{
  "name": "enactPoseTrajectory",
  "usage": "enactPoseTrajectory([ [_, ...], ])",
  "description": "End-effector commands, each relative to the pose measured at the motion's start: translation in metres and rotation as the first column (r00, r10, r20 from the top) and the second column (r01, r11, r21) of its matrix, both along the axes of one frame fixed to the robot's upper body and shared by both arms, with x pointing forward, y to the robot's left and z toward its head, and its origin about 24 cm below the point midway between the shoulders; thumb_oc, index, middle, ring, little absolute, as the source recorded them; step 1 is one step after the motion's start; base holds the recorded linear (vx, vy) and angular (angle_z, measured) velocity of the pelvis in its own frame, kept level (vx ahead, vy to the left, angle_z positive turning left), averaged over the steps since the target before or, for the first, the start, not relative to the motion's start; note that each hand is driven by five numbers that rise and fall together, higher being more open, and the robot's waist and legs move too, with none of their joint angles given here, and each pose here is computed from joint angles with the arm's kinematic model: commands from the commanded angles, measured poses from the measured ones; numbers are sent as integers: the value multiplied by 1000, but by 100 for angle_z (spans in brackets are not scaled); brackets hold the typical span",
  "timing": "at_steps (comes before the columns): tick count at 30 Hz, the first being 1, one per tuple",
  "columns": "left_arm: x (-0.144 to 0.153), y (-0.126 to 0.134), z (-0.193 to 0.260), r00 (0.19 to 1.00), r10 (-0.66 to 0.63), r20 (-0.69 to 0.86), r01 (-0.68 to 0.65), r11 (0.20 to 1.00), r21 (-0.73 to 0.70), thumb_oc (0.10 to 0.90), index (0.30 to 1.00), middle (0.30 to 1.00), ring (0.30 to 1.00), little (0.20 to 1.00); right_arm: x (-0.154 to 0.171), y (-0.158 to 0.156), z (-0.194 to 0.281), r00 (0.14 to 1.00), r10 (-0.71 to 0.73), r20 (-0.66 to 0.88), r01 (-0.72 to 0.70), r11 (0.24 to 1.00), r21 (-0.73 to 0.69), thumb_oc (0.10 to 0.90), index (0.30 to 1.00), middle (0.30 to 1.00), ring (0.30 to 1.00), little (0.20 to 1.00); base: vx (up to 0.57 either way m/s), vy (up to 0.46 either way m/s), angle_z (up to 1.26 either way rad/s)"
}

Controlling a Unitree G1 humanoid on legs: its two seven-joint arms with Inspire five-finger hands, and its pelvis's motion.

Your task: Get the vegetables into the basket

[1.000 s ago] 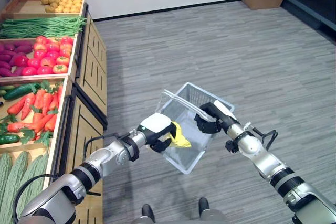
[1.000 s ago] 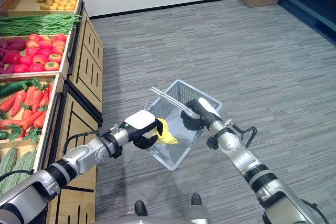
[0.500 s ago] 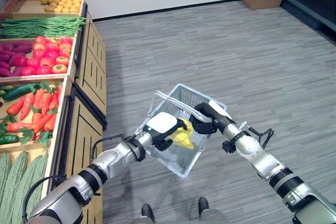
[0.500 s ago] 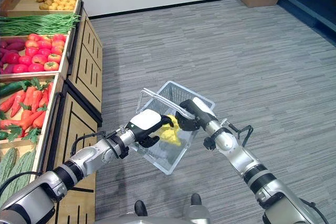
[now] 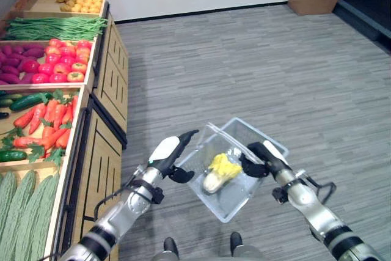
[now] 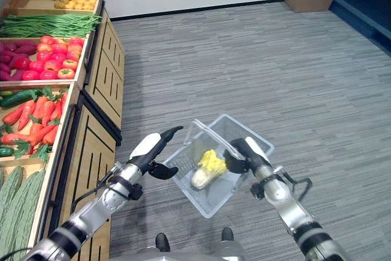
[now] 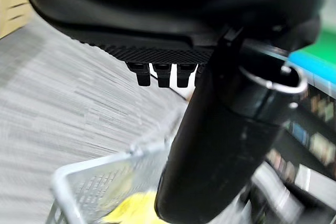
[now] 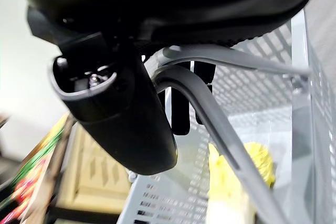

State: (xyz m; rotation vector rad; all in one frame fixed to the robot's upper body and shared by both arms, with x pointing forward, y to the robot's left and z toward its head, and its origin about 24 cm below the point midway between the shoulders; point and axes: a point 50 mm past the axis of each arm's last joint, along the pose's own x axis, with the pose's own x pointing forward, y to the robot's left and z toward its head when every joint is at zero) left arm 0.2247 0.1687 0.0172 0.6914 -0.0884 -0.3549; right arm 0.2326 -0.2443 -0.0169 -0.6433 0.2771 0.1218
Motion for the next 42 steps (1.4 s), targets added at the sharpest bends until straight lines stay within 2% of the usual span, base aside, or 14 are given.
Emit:
enactPoseTrajectory([
  [1,19,18,35,996,23,81,-9,985,-172,900,1000,1000,1000,1000,40,-15,70,924,-79,373,81,997,9,400,300,300,300,300,0,0,0],
  [6,-11,56,10,981,146,-129,-178,941,-287,900,1000,1000,1000,1000,16,-54,48,933,-220,283,243,969,-49,400,300,300,300,300,-3,-1,6],
  [10,-28,74,-10,949,215,-232,-269,933,-237,900,1000,1000,1000,1000,0,-69,30,933,-292,210,312,947,-74,400,300,300,300,300,-12,3,7],
  [11,-48,93,-38,903,290,-316,-315,949,-29,900,1000,1000,1000,1000,-21,-81,7,924,-366,115,376,922,-92,400,300,300,300,300,-13,-2,4],
  [12,-47,92,-38,904,290,-314,-314,949,-28,900,1000,1000,1000,1000,-21,-81,7,923,-366,116,377,922,-93,400,300,300,300,300,0,0,0],
  [13,-58,103,-58,883,339,-325,-287,937,198,900,1000,1000,1000,1000,-33,-83,-6,905,-418,81,424,901,-93,400,300,300,300,300,0,0,0],
  [16,-95,109,-107,760,464,-455,-300,872,387,900,1000,1000,1000,1000,-61,-85,-34,871,-490,-16,484,865,-135,400,300,300,300,300,-11,3,1],
  [17,-94,108,-108,761,463,-454,-300,872,387,900,1000,1000,1000,1000,-61,-85,-34,871,-490,-15,484,864,-136,400,300,300,300,300,0,0,0],
  [19,-113,107,-128,665,533,-523,-355,842,406,900,1000,1000,1000,1000,-73,-85,-46,849,-524,-67,511,846,-151,400,300,300,300,300,-15,3,-1],
  [20,-133,103,-148,525,604,-599,-432,796,423,900,1000,1000,1000,1000,-85,-83,-59,824,-551,-133,530,832,-162,400,300,300,300,300,-27,5,-3],
  [25,-171,93,-173,278,683,-676,-479,708,518,900,1000,1000,1000,1000,-107,-77,-82,735,-632,-247,618,774,-141,400,300,300,300,300,-24,5,-5],
  [35,-188,75,-183,166,689,-706,-474,684,555,900,1000,1000,1000,1000,-135,-66,-106,652,-652,-387,640,747,-179,400,300,300,300,300,-1,-14,-6],
  [37,-190,73,-184,101,697,-710,-546,636,546,900,1000,1000,1000,1000,-141,-63,-111,627,-654,-423,641,742,-197,400,300,300,300,300,2,-40,0],
  [42,-182,66,-186,76,686,-724,-607,608,512,900,1000,1000,1000,1000,-142,-57,-116,623,-635,-456,615,758,-215,400,300,300,300,300,-9,-88,0],
])
